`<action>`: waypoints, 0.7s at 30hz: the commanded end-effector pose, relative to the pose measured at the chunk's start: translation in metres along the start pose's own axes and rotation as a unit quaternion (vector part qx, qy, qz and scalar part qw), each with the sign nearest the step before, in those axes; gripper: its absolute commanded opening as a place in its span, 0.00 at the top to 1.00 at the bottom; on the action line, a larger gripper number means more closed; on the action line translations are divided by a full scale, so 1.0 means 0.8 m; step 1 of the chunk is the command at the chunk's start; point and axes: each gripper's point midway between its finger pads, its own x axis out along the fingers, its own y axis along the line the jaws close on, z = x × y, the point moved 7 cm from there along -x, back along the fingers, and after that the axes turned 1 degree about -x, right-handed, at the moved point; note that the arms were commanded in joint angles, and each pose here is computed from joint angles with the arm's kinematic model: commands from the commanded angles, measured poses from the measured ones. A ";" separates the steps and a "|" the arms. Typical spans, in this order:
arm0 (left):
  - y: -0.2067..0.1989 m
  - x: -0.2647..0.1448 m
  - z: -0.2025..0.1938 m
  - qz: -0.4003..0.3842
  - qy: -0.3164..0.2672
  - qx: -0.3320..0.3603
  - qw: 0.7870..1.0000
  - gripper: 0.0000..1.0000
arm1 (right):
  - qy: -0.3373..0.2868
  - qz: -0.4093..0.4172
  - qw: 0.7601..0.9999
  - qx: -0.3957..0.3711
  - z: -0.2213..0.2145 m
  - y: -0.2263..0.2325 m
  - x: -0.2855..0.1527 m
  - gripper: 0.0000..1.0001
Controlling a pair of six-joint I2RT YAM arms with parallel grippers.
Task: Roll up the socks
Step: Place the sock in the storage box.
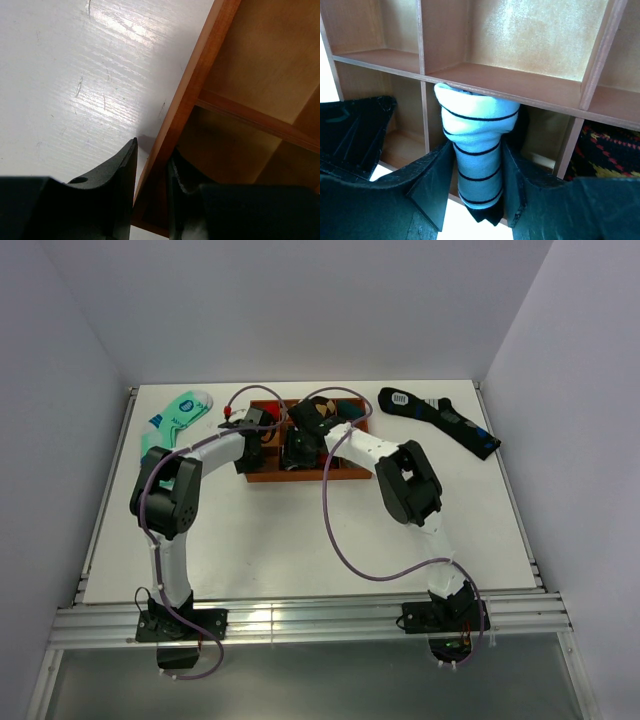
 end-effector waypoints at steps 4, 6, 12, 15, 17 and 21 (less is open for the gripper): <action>0.027 0.039 -0.006 0.082 -0.008 -0.004 0.997 1.00 | 0.041 -0.079 0.996 -0.005 -0.023 -0.033 -0.025 0.49; 0.026 0.038 -0.006 0.080 -0.008 -0.002 0.997 1.00 | 0.031 -0.081 0.996 -0.007 -0.017 -0.028 -0.034 0.48; 0.028 0.040 -0.005 0.080 -0.006 -0.004 0.997 1.00 | 0.001 -0.081 0.997 -0.011 0.000 -0.015 -0.065 0.46; 0.028 0.039 -0.004 0.078 -0.006 -0.005 0.997 1.00 | -0.015 -0.070 0.997 -0.011 0.006 -0.009 -0.078 0.45; 0.028 0.040 -0.004 0.076 -0.004 -0.006 0.997 1.00 | -0.026 -0.063 0.998 -0.012 0.009 -0.005 -0.090 0.44; 0.024 0.038 0.001 0.063 -0.003 -0.011 0.998 1.00 | -0.049 -0.044 0.998 -0.010 0.016 0.004 -0.112 0.43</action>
